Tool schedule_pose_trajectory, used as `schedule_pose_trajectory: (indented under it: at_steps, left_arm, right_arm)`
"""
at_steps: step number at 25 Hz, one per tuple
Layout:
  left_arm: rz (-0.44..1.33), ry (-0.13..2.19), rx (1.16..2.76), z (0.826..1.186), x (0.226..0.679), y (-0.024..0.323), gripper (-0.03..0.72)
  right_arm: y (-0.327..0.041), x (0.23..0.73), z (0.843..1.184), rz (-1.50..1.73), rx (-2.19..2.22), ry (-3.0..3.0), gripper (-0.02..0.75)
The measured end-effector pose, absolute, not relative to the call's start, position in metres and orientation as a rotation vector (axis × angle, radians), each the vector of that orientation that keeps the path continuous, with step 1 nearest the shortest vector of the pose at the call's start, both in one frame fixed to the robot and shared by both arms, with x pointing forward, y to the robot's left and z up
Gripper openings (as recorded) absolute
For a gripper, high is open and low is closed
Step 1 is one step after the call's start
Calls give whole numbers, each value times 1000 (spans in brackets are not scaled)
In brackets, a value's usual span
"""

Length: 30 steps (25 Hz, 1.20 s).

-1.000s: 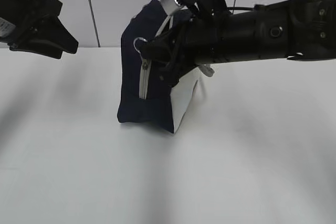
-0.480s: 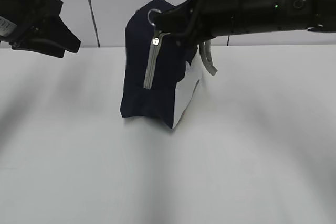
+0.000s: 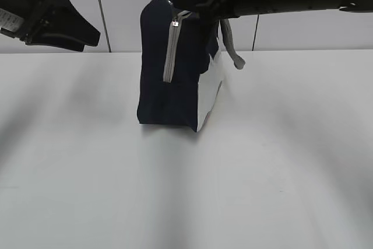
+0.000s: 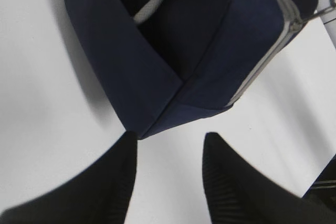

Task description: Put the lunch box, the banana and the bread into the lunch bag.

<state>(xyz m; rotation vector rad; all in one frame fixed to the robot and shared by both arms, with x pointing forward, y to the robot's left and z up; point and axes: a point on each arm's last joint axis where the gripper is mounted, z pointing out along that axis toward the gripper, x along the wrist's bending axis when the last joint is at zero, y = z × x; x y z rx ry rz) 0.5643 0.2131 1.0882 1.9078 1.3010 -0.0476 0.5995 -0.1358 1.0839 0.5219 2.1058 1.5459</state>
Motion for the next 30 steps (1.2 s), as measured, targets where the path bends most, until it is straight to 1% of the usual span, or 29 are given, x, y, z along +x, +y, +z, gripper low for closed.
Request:
schedule_pose_trajectory:
  at_steps: [7, 13, 17, 25, 27, 30]
  left_arm:
    - [-44, 1241, 1902, 1091, 565, 211, 308]
    - [-43, 1230, 1902, 1091, 565, 210, 308]
    - [-33, 1196, 1905, 1092, 565, 209, 308]
    - [54, 1127, 1898, 1095, 570, 209, 308]
    - [32, 1128, 1879, 1093, 571, 208, 309]
    - [-29, 1074, 1914, 1082, 575, 204, 335]
  right_arm:
    - [-129, 617, 1076, 1562, 531, 2138, -16]
    - [-126, 621, 1096, 1598, 477, 2103, -16]
    - [-127, 625, 1101, 1558, 475, 2097, -16]
    - [-126, 625, 1087, 1506, 521, 2220, -16]
    - [-126, 625, 1086, 1498, 533, 2243, -16]
    - [-126, 623, 1085, 1493, 527, 2267, -16]
